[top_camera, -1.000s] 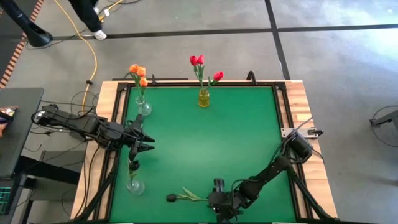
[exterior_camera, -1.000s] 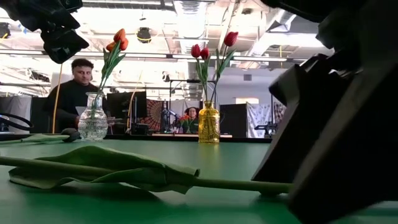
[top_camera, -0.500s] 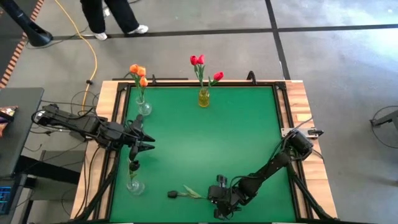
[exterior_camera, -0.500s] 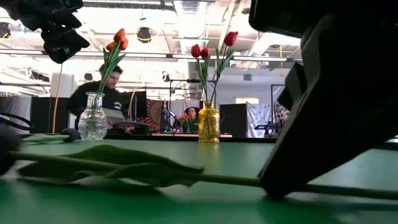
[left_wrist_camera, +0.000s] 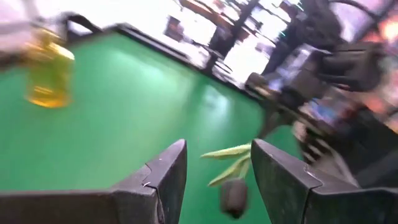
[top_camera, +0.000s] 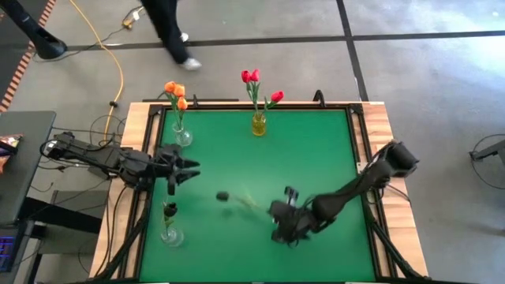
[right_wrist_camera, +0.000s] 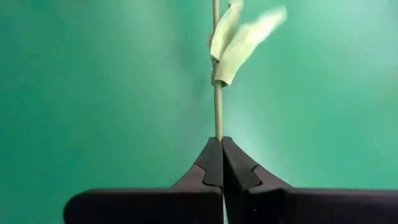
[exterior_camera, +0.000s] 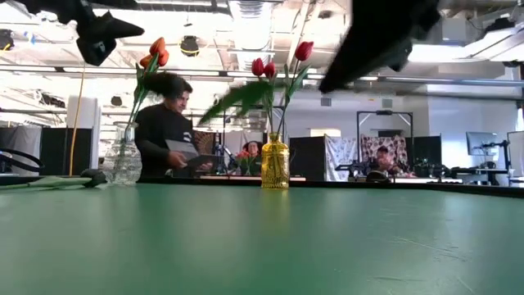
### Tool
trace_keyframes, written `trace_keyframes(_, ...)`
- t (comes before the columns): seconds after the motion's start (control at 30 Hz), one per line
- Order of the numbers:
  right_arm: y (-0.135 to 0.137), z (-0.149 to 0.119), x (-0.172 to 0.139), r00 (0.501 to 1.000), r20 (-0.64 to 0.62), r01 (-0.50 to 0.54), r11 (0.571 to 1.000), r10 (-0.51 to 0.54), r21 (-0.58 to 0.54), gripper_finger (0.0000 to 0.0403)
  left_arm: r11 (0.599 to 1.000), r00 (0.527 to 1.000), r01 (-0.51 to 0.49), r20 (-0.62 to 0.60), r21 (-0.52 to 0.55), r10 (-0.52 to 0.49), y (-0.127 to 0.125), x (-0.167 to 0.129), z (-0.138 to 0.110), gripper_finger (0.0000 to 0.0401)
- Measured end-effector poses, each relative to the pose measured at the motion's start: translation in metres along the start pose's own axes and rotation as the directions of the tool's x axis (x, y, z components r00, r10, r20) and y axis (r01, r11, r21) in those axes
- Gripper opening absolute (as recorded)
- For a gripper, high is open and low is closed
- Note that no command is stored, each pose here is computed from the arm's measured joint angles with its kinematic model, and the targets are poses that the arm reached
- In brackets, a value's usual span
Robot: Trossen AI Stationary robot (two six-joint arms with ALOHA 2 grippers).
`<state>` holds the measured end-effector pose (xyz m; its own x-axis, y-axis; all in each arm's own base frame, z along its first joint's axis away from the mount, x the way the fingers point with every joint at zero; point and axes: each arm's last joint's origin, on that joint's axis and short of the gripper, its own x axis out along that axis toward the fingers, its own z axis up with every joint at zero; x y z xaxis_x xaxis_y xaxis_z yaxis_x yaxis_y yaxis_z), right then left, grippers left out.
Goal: Sort flowers into vase by color
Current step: Put the bottom black flower into the bottom transparent vase
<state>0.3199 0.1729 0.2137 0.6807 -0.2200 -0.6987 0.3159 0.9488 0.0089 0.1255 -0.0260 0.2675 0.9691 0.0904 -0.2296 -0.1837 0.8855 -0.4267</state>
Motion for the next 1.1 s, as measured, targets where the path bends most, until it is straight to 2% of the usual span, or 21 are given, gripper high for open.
trace_keyframes(0.13, -0.037, 0.019, -0.013, 0.991, 0.132, 0.015, 0.997, -0.025, 0.077, 0.0017, 0.99, 0.984, -0.139, 0.105, -0.023, 0.141, 0.003, 0.001, 0.004, 0.0167)
trace_keyframes(0.23, -0.062, 0.035, -0.023, 0.956, 0.295, -0.033, 0.992, -0.006, 0.126, 0.0017, 0.992, 0.979, -0.121, 0.162, -0.021, 0.123, 0.001, 0.001, 0.01, 0.0167)
trace_keyframes(0.37, -0.088, 0.052, -0.029, 0.859, 0.51, -0.143, 0.978, 0.045, 0.155, 0.0017, 0.999, 0.978, -0.037, 0.204, -0.017, 0.04, -0.001, 0.002, 0.019, 0.0167)
trace_keyframes(0.6, -0.114, 0.084, -0.031, 0.675, 0.728, -0.279, 0.955, 0.117, 0.105, 0.0017, 0.996, 0.968, -0.043, 0.244, -0.075, 0.06, 0.004, 0.009, 0.026, 0.0167)
trace_keyframes(0.8, -0.129, 0.1, -0.026, 0.523, 0.832, -0.368, 0.929, 0.186, 0.024, 0.0017, 0.997, 0.973, 0.041, 0.23, -0.064, -0.025, 0.002, 0.039, 0.029, 0.0167)
trace_keyframes(1.1, -0.143, 0.107, -0.026, 0.487, 0.855, -0.375, 0.927, 0.177, 0.022, 0.0017, 0.987, 0.931, 0.148, 0.344, -0.061, -0.119, 0.005, 0.078, 0.039, 0.0167)
